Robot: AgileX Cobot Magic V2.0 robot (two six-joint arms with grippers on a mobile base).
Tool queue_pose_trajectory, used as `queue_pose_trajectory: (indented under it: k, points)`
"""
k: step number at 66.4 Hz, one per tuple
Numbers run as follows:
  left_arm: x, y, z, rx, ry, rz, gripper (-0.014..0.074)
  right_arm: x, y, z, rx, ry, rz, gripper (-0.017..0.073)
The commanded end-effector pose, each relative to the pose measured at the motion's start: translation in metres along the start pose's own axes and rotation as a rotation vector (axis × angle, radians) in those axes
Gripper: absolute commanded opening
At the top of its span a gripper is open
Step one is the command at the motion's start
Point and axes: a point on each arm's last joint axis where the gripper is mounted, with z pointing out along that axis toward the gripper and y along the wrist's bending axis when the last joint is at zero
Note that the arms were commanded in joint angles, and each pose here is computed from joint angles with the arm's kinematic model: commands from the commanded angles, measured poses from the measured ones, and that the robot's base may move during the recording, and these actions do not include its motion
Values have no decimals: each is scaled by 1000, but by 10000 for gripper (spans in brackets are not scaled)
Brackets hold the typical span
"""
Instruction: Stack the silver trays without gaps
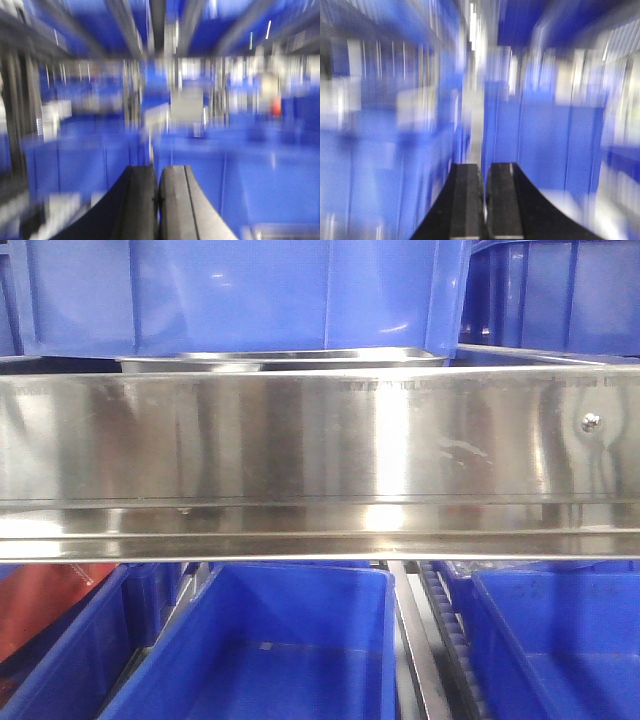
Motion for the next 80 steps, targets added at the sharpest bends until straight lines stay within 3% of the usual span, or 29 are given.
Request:
queue_pose_trajectory:
  k: [1, 11, 36, 45, 54, 60, 65, 71, 76, 80]
  points:
    - [-5, 0, 26, 3, 181, 4, 5, 1, 0, 27, -10, 162, 6, -20]
    - [-4, 0, 71, 10, 313, -4, 5, 4, 0, 64, -30, 382, 8, -20]
    - [37, -2, 136, 16, 458, -10, 5, 38, -1, 126, -28, 512, 15, -20]
    - [48, -5, 153, 26, 511, -57, 5, 57, 1, 143, -45, 628, 57, -14]
    - [42, -27, 168, 118, 555, -1, -16, 62, 13, 160, -62, 710, 151, -15]
    - [38, -51, 179, 192, 559, -24, -16, 59, 28, 175, -83, 719, 192, -15]
    - [37, -68, 190, 205, 591, -69, -16, 56, 43, 186, -84, 745, 172, -14]
    - [38, -84, 203, 167, 660, -64, -16, 55, 63, 197, -36, 801, 140, -14]
    - [36, -94, 213, 110, 702, -24, -16, 52, 80, 205, 10, 844, 111, -14]
    - [32, -101, 219, 67, 731, -35, -16, 47, 98, 210, -12, 875, 90, -14]
